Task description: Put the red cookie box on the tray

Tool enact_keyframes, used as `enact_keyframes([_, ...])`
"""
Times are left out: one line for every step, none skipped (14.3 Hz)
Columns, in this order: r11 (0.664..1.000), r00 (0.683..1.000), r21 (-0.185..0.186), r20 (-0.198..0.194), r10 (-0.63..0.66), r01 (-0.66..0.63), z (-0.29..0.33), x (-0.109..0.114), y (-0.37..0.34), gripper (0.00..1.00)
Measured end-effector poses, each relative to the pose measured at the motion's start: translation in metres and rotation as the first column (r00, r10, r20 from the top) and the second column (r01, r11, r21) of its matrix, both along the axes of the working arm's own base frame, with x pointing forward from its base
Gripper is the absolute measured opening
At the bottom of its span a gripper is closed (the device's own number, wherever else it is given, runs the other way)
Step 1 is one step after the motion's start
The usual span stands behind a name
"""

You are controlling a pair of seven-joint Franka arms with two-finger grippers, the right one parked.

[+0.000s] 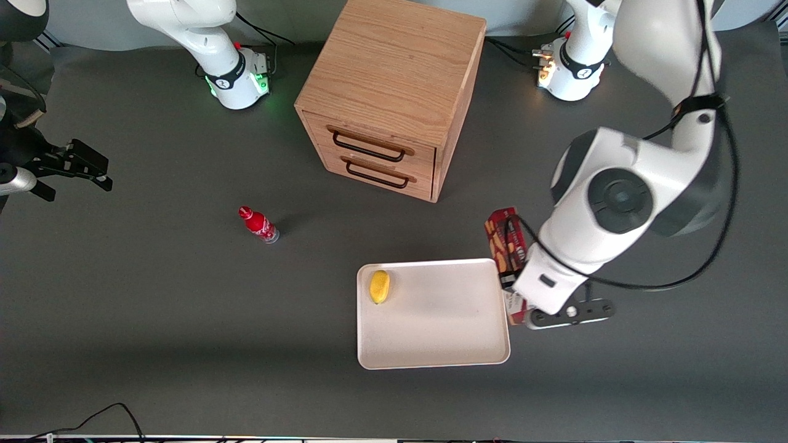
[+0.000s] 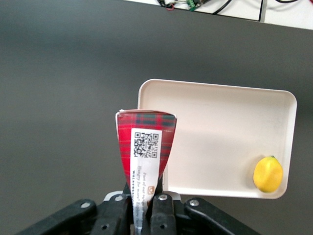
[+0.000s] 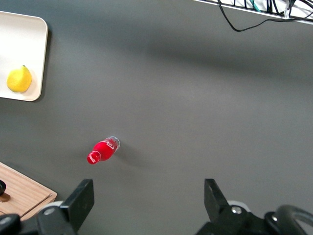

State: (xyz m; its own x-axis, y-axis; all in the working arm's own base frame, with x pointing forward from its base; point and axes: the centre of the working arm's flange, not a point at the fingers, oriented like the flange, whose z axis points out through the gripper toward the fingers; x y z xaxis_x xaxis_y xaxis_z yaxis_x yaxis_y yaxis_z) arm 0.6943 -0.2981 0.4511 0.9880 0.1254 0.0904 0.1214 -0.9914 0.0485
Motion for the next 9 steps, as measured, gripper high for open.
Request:
enact_keyframes([1.0,1.0,0.004,0.002,-0.011,0.011,-0.026,0.004,-0.01,0.15])
enact_keyframes([1.0,1.0,0.007,0.003,-0.021,0.021,-0.053,0.008,-0.018,0.15])
enact_keyframes([0.999,0.999,0.007,0.006,-0.033,0.033,-0.081,0.011,-0.027,0.15])
enact_keyframes([0.999,0.999,0.005,0.01,-0.045,0.044,-0.106,0.013,-0.036,0.15])
enact_keyframes([0.998,0.998,0.003,0.011,-0.055,0.055,-0.13,0.013,-0.043,0.15])
enact_keyframes([0.998,0.998,0.003,0.011,-0.064,0.064,-0.149,0.013,-0.049,0.15])
enact_keyframes([0.997,0.997,0.005,0.016,-0.073,0.073,-0.164,0.012,-0.054,0.15])
enact_keyframes([0.997,0.997,0.007,0.024,-0.08,0.079,-0.173,0.012,-0.056,0.15])
enact_keyframes([0.996,0.996,0.008,0.034,-0.085,0.085,-0.18,0.013,-0.058,0.15])
